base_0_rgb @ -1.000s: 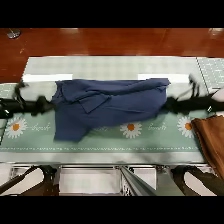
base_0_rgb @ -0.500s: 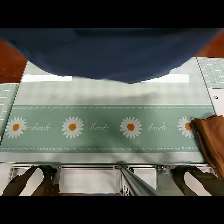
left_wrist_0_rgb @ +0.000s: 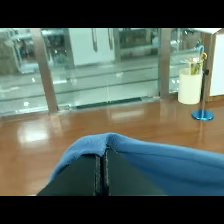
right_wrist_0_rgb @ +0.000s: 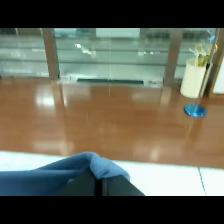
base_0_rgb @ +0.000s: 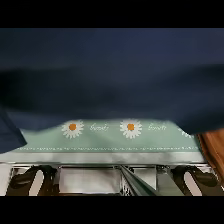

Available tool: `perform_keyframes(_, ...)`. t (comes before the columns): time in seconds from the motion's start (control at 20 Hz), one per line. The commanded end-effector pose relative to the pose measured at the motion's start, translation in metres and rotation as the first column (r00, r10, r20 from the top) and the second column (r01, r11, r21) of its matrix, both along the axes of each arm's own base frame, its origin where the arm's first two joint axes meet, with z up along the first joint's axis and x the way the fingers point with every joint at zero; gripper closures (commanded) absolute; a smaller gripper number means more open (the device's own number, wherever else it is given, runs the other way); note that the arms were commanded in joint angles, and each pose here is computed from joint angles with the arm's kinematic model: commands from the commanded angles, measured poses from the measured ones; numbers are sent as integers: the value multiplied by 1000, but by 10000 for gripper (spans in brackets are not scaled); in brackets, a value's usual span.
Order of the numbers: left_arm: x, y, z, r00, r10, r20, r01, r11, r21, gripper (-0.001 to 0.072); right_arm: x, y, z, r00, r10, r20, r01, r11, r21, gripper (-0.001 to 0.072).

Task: Fold the shirts.

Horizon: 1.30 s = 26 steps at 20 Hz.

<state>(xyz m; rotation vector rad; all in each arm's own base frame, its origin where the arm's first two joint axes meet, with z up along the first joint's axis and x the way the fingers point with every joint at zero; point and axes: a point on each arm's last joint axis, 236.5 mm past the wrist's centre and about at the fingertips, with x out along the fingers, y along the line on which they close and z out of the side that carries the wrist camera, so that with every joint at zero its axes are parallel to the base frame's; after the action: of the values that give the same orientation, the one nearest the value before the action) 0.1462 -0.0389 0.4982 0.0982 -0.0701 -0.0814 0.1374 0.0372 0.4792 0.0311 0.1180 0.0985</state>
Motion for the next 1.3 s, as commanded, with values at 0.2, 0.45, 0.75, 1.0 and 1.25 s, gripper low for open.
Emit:
perform_keyframes(0.2, 61, 37, -120, 908, 74, -412, -111, 991, -68, 684, 25, -6, -103, 935, -3, -353, 29, 997, 69, 693)
perform_keyframes(0.45, 164, 31, -256, 716, -11, -698, -107, 986, -126, 684, 125, -2, -228, 841, 78, -535, 43, 977, 209, 693)
perform_keyframes(0.75, 274, 32, -378, 578, -48, -814, -150, 975, -164, 683, 253, -14, -349, 757, 104, -645, 141, 938, 316, 693)
perform_keyframes(1.0, 326, 17, -463, 505, -118, -855, -259, 924, -281, 683, 344, 3, -422, 714, 226, -662, 182, 854, 488, 693)
perform_keyframes(1.25, 305, -3, -501, 356, -206, -911, -205, 934, -291, 683, 353, 22, -462, 548, 357, -756, 148, 848, 508, 693)
